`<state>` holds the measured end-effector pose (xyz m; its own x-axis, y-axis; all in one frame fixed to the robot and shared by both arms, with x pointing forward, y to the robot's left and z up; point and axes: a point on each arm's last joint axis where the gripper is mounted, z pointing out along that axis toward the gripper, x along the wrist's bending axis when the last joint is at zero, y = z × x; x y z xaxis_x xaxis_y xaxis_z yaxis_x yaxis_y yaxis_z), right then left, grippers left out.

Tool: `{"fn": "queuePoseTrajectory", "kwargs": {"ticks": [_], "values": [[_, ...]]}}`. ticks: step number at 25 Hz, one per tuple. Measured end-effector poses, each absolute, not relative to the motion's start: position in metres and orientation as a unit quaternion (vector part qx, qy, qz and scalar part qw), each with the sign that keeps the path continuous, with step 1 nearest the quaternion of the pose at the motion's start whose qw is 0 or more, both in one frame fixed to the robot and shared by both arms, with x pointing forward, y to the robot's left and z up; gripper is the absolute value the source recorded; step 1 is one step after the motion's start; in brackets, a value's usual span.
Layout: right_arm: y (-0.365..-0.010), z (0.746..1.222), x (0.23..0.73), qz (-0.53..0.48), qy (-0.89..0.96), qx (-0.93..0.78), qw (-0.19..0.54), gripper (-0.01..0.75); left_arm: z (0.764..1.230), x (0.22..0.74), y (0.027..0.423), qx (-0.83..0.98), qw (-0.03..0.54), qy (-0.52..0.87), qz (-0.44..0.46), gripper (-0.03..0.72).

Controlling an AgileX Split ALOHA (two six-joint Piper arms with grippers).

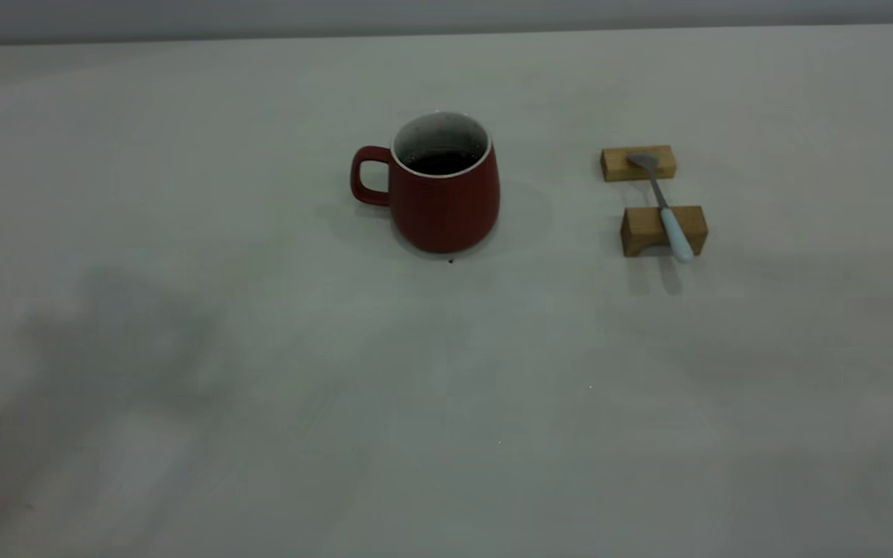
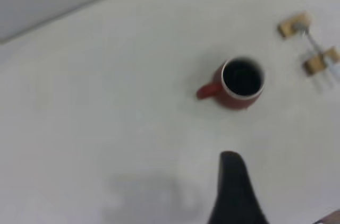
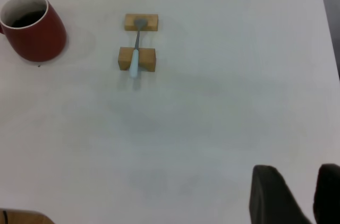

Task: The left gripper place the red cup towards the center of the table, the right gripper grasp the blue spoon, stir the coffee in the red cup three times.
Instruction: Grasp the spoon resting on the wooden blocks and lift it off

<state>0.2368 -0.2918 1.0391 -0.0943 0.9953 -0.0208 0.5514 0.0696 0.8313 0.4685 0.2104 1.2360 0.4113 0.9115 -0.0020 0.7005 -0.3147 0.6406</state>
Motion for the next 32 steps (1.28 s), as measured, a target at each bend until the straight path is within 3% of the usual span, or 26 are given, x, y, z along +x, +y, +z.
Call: {"fn": "queuePoseTrajectory", "kwargs": {"ticks": [7,15,20,25,32], "values": [[-0.292,1.039,0.237,0.343,0.656,0.59,0.324,0.24,1.219,0.411,0.232,0.773,0.289,0.539,0.171,0.551],[-0.292,1.039,0.237,0.343,0.656,0.59,0.324,0.24,1.114,0.346,0.258,0.794,0.193,0.566,0.109,0.551],[-0.292,1.039,0.237,0.343,0.656,0.59,0.324,0.24,1.057,0.304,0.275,0.798,0.166,0.571,0.101,0.551],[-0.292,1.039,0.237,0.343,0.656,0.59,0.324,0.24,1.031,0.278,0.29,0.77,0.198,0.588,0.145,0.551],[-0.292,1.039,0.237,0.343,0.656,0.59,0.324,0.24,1.035,0.251,0.301,0.74,0.284,0.577,0.198,0.551]]}}
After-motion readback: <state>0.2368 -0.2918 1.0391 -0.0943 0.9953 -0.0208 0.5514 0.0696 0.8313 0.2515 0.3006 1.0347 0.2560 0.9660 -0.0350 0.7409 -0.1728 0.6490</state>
